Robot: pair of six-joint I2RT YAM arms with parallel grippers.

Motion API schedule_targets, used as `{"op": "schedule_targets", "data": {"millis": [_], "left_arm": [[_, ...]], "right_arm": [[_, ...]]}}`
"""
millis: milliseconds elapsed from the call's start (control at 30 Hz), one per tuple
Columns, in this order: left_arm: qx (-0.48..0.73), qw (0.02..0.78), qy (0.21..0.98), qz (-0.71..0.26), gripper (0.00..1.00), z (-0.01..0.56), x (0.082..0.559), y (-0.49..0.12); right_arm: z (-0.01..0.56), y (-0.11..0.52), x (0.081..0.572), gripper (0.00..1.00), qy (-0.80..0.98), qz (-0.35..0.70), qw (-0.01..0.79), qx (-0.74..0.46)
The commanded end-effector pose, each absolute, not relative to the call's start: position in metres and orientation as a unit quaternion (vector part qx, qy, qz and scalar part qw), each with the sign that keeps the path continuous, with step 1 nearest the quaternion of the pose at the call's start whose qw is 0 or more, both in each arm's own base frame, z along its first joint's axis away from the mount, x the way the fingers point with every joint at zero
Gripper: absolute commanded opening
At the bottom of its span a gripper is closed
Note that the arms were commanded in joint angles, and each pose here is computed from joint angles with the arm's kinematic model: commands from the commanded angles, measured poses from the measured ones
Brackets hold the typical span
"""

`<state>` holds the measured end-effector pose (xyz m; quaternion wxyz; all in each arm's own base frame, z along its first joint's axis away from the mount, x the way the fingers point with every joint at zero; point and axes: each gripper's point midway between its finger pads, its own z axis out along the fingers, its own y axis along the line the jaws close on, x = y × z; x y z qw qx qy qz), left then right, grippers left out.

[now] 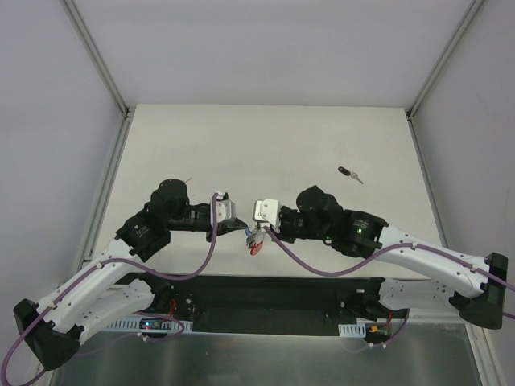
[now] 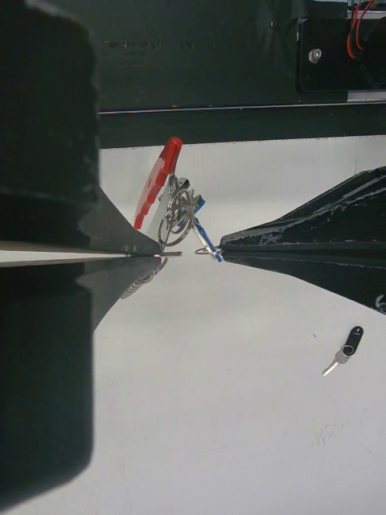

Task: Put the keys on the keyring

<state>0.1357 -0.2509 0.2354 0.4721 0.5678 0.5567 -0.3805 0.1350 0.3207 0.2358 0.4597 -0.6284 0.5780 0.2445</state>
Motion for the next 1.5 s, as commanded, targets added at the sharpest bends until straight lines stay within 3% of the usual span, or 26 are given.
{"op": "schedule_targets", "data": {"millis": [0,1467], "left_arm": [[0.582,0.476,0.531,-0.391,0.00,0.241,0.128,-0.255],[0.583,0.476,0.527,-0.395,0.00,0.243,0.126,-0.255]], "right_arm": [[0.271,0.334,0.132,0.02,0.543,0.269,0.493,-0.625],[0.270,0.343,0.140,0.01,0.555,0.265,0.493,-0.616]]}}
